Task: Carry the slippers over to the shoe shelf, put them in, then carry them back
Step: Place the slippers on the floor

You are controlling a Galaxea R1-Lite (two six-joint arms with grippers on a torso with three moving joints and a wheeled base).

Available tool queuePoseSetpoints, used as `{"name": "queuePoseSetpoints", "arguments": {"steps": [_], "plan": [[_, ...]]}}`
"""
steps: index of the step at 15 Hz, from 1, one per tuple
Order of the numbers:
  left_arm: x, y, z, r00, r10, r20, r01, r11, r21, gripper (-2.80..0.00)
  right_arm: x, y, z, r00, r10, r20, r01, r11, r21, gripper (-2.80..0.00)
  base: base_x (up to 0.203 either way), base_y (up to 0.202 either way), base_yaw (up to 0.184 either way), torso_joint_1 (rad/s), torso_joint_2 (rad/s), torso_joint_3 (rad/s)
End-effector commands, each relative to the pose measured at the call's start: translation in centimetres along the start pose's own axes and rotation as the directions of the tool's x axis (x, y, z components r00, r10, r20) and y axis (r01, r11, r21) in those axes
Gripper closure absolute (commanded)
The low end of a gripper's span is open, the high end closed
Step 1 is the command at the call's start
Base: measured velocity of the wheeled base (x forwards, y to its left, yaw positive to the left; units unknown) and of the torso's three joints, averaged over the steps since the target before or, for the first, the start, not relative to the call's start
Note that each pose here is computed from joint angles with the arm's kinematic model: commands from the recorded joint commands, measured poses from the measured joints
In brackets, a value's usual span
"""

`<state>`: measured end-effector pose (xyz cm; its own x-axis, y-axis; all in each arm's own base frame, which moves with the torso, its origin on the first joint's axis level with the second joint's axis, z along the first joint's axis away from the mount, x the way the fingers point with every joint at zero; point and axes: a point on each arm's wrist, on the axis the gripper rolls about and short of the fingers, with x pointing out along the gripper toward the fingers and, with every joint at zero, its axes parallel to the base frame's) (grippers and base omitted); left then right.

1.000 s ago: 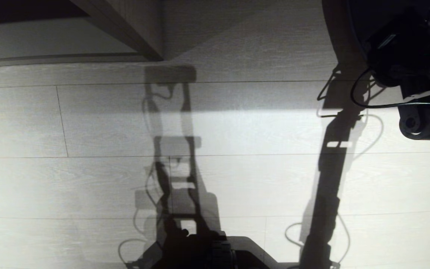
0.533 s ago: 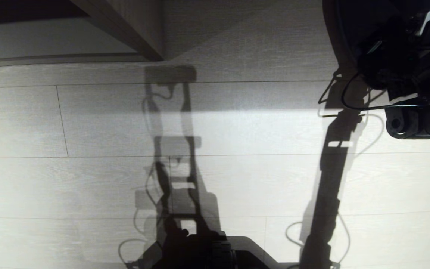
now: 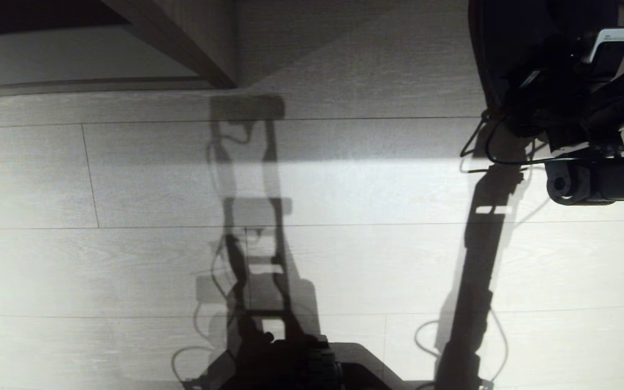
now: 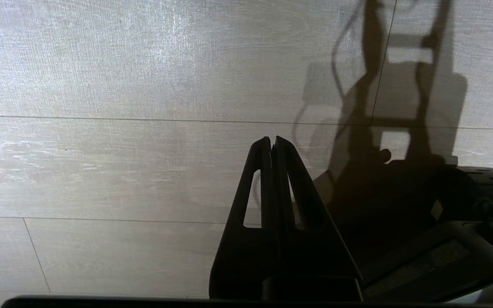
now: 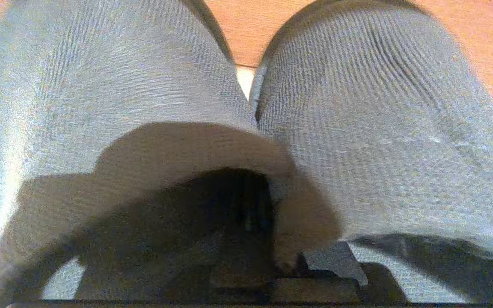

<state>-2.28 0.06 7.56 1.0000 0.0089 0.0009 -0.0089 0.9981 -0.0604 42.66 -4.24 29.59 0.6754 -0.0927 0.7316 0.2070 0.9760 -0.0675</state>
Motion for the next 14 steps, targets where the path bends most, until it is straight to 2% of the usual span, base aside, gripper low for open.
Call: {"name": "queuePoseSetpoints", "arguments": {"steps": [1, 6, 7, 14], "plan": [[0.0, 0.0, 0.0, 1.0, 0.0, 0.001, 0.0, 1.0, 0.0, 0.0, -0.06, 0.02, -0.22, 1.0, 0.0, 0.001, 0.0, 1.0, -0.002, 0.0, 0.0, 0.0, 0.0, 0.0, 0.0, 0.0], [0.0, 0.0, 0.0, 1.0, 0.0, 0.001, 0.0, 1.0, -0.001, 0.0, -0.14, 0.37, -0.52, 1.0, 0.006, -0.009, -0.006, 1.0, 0.002, 0.0, 0.0, 0.0, 0.0, 0.0, 0.0, 0.0], [0.0, 0.0, 0.0, 1.0, 0.0, 0.001, 0.0, 1.0, -0.001, 0.0, -0.11, 0.37, -0.49, 1.0, 0.008, -0.023, -0.008, 1.0, 0.002, -2.8, 0.0, 0.0, 0.0, 0.0, 0.0, 0.0], [0.0, 0.0, 0.0, 1.0, 0.0, 0.001, 0.0, 1.0, -0.001, 0.0, 0.05, 0.27, 0.14, 1.0, 0.01, -0.019, -0.01, 1.0, 0.004, -2.8, 0.0, 0.0, 0.0, 0.0, 0.0, 0.0]]}}
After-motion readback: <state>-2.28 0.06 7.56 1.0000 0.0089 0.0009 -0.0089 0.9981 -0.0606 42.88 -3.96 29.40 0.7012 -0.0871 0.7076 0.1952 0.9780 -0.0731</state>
